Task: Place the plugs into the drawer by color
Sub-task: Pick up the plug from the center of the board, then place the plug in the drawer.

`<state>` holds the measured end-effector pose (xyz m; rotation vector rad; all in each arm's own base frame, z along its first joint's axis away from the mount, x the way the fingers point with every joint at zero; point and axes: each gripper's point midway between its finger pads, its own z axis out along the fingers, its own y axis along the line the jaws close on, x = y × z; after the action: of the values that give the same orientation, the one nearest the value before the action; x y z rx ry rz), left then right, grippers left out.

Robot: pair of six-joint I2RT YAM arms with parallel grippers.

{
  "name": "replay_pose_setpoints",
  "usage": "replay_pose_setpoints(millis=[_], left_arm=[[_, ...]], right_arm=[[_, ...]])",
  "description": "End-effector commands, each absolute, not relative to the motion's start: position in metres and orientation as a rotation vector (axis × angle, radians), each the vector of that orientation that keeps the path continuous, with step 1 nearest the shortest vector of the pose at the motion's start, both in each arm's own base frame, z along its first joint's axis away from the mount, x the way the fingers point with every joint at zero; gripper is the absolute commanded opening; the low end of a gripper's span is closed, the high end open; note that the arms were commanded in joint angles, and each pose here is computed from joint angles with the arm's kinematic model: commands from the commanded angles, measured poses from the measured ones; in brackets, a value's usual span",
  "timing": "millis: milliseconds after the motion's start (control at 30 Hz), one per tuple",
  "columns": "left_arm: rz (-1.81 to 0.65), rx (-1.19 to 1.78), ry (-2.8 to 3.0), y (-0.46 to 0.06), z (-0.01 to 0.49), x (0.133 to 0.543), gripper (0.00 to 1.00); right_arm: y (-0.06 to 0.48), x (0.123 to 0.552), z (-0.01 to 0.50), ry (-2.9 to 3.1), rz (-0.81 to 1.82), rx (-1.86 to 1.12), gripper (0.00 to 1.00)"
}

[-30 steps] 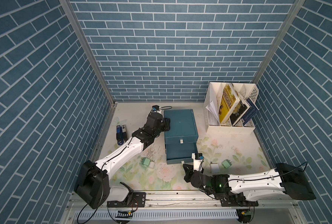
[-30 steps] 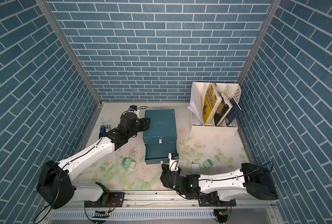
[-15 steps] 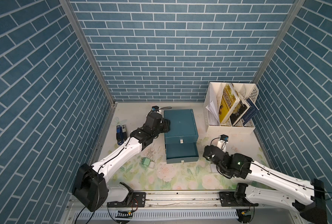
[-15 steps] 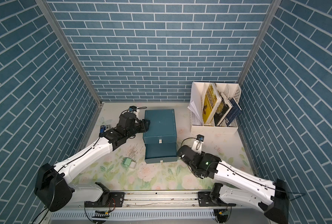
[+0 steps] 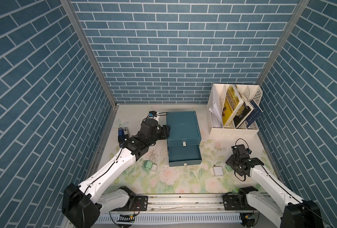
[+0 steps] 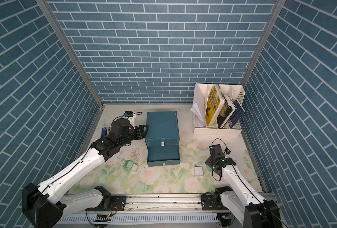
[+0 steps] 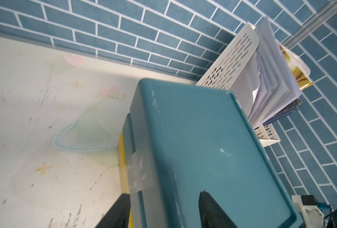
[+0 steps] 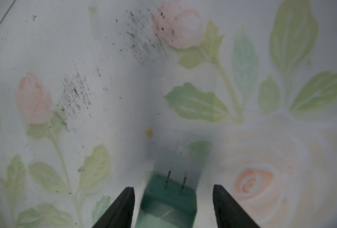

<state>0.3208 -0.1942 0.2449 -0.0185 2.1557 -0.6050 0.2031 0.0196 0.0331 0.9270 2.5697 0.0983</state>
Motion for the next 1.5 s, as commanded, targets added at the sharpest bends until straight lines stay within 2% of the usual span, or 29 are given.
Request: replay_pose_setpoints(millis=[0,233,400,433,533,600,667,833,933,1033,1100,1133,1167,1200,1300,1333,1400,1467], left_arm=[[-0.589,-0.023,2.192,-0.189,0.234,0.314,0.61],[-0.596,-0.028,2.198,-0.190,0.229,0.313,0.61],[-0.590,-0.030,2.187,-0.189,0.232,0.314,0.61],[-0.586,-0.029,2.186,-0.188,0.234,0.314,0.61],[-0.576,-0.031,2.181,-0.186,0.237,0.314,0.61],[-0.564,-0.036,2.180,-0.184,0.237,0.314,0.61],[-0.553,-0.045,2.180,-0.181,0.238,0.313,0.61],[-0.543,-0.088,2.146,-0.171,0.244,0.309,0.61],[-0.530,-0.116,2.129,-0.164,0.248,0.307,0.61],[-0.505,-0.130,2.122,-0.157,0.251,0.304,0.62],[-0.500,-0.131,2.125,-0.155,0.251,0.301,0.63],[-0.502,-0.124,2.133,-0.156,0.249,0.300,0.64],[-0.504,-0.116,2.139,-0.156,0.248,0.298,0.64],[-0.500,-0.114,2.146,-0.156,0.246,0.297,0.63],[-0.484,-0.123,2.150,-0.151,0.241,0.294,0.63],[-0.481,-0.125,2.152,-0.150,0.240,0.293,0.63],[-0.467,-0.137,2.153,-0.146,0.238,0.290,0.64],[-0.451,-0.146,2.158,-0.141,0.235,0.288,0.64]], right_arm=[[0.032,0.206,0.026,2.607,0.193,0.873,0.64],[0.040,0.194,0.019,2.628,0.247,0.873,0.63],[0.040,0.183,0.005,2.656,0.235,0.881,0.51],[0.038,0.183,0.005,2.653,0.219,0.883,0.46],[0.038,0.193,0.019,2.623,0.208,0.828,0.20],[0.048,0.206,0.043,2.585,0.239,0.731,0.06],[0.072,0.222,0.087,2.500,0.318,0.579,0.00],[0.143,0.228,0.198,2.297,0.382,0.211,0.00],[0.198,0.218,0.227,2.257,0.370,-0.005,0.00],[0.233,0.209,0.230,2.263,0.246,-0.119,0.00],[0.227,0.209,0.218,2.308,0.139,-0.077,0.00],[0.215,0.208,0.209,2.325,0.077,-0.037,0.14],[0.205,0.207,0.203,2.333,0.040,-0.011,0.14],[0.196,0.206,0.197,2.340,0.033,0.009,0.08],[0.200,0.202,0.195,2.338,0.228,0.004,0.03],[0.205,0.200,0.196,2.342,0.301,-0.012,0.05],[0.211,0.200,0.194,2.358,0.371,-0.049,0.17],[0.219,0.201,0.198,2.349,0.393,-0.083,0.11]])
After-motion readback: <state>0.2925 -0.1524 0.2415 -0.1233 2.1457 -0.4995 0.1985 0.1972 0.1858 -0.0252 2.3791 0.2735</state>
